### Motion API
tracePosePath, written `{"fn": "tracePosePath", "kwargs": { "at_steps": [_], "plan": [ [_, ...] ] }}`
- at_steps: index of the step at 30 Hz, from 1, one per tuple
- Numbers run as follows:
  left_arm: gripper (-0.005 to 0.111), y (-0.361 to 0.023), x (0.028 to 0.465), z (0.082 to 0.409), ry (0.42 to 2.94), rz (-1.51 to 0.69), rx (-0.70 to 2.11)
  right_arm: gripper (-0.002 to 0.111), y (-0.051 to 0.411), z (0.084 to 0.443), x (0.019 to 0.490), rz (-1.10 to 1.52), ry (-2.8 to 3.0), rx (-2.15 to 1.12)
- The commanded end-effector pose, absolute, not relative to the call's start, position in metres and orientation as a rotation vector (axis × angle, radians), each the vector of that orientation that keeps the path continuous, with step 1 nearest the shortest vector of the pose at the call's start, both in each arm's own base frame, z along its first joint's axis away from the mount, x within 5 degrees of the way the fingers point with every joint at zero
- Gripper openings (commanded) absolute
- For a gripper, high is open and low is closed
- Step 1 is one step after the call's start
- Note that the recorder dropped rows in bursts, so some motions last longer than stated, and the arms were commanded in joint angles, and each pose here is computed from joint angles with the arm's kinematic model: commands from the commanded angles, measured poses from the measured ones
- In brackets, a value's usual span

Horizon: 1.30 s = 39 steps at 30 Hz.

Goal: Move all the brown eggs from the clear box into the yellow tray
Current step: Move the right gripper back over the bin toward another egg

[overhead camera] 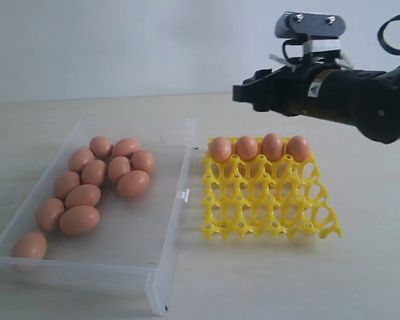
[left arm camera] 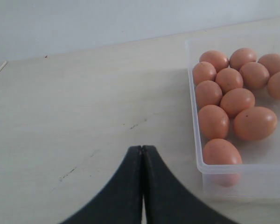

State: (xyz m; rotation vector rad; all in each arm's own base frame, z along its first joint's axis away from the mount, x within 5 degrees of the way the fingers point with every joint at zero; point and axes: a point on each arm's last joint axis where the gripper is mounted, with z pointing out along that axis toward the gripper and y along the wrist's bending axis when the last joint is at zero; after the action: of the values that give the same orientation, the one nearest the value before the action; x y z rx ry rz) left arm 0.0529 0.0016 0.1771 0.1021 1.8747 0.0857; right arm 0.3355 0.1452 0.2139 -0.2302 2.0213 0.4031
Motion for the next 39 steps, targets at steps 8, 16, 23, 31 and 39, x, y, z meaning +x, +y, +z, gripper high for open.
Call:
{"fn": "tracePosePath", "kwargs": {
  "at_steps": [8, 16, 23, 31, 39],
  "plan": [
    [0.000, 0.001, 0.053, 0.179, 1.859, 0.075, 0.100, 0.000, 0.244, 0.239, 0.304, 0.350, 2.146, -0.717],
    [0.000, 0.001, 0.053, 0.179, 1.859, 0.075, 0.100, 0.003, 0.334, 0.232, 0.286, 0.595, 2.398, -1.155],
    [0.000, 0.001, 0.053, 0.179, 1.859, 0.075, 0.100, 0.027, 0.382, 0.199, 0.293, 0.262, 2.409, -1.635],
    [0.000, 0.001, 0.053, 0.179, 1.859, 0.075, 0.100, 0.055, 0.401, 0.176, 0.303, 0.251, 2.407, -1.620],
    [0.000, 0.001, 0.053, 0.179, 1.859, 0.075, 0.100, 0.056, 0.412, 0.181, 0.312, 0.332, 2.323, -1.490]
  ]
}}
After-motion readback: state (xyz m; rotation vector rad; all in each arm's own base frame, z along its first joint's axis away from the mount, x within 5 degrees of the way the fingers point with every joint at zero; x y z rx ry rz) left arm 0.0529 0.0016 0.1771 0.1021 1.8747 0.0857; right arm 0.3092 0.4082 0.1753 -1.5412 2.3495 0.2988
